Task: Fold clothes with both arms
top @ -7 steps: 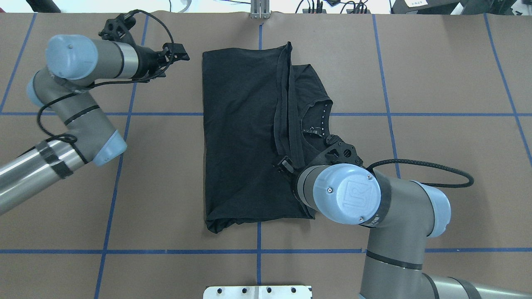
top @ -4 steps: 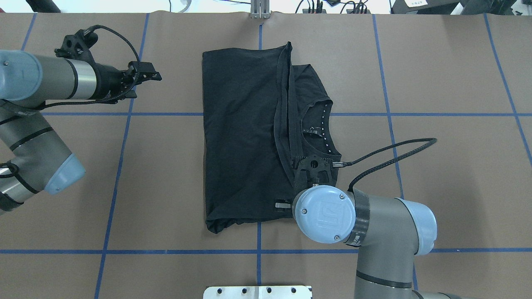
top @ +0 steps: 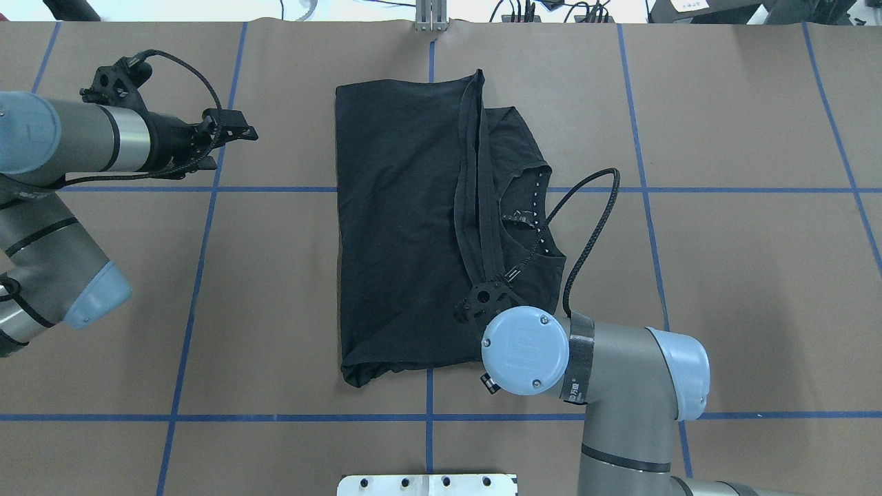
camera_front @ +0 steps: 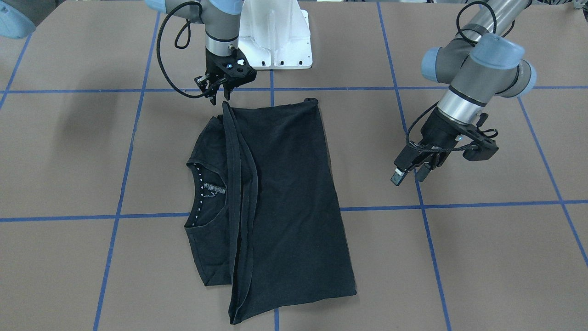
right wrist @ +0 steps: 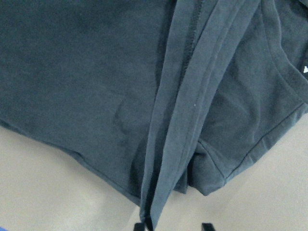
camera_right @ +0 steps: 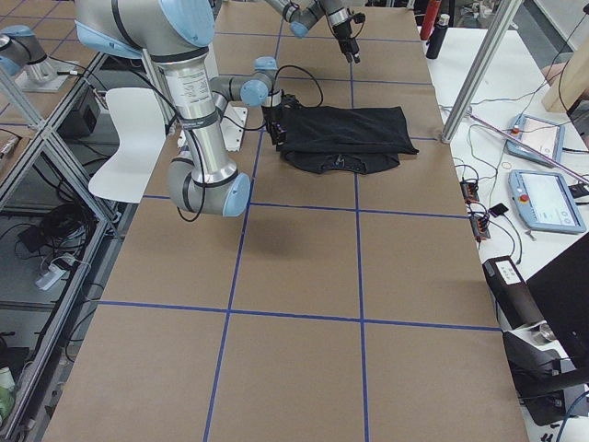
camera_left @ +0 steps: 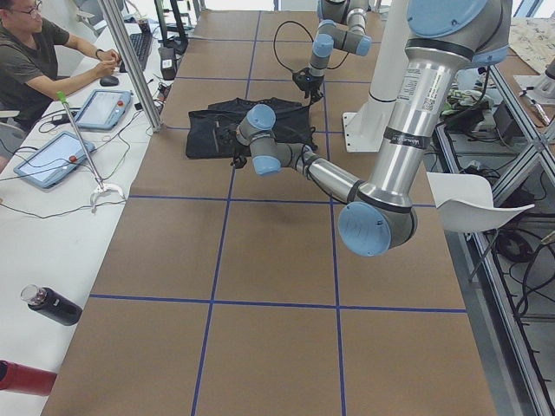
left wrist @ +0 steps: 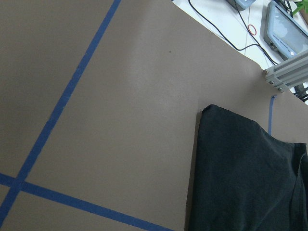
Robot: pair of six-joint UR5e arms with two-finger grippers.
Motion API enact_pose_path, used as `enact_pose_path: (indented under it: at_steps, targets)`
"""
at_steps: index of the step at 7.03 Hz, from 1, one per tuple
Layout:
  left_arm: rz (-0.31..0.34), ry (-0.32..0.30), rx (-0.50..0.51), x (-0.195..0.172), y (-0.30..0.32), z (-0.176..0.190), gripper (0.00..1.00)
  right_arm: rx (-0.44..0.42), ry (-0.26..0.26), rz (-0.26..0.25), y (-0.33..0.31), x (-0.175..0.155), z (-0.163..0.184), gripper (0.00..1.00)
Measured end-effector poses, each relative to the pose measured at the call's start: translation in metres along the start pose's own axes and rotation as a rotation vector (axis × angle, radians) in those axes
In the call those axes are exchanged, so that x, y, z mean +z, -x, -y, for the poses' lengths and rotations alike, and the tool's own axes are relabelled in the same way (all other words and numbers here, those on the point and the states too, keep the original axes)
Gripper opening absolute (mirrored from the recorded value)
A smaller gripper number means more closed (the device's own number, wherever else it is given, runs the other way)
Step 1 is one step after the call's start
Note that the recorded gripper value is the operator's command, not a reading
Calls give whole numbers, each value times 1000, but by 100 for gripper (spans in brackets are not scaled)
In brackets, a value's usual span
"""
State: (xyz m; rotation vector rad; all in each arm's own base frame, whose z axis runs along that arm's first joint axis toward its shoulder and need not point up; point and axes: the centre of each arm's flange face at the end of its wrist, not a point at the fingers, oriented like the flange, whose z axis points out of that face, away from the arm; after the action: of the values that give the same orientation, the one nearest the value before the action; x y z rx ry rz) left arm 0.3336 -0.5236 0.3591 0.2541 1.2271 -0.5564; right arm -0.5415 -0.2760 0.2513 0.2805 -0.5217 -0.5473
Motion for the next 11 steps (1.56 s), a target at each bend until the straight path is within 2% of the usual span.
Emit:
enact_pose_path:
  at_steps: [4,5,7,11]
  targets:
    - [2,1,-32,2,1,-1,99,-8,-2,-13,18,10,36,49]
    - [3,1,-33,2,1,-1,99,-2,-5,-19,14,13,41,44]
    - [3,1,-34,2,2,-2,99,3,-6,-25,11,15,43,0]
    - [1,1,-35,2,0,-2,99,21,-5,-25,5,16,43,0]
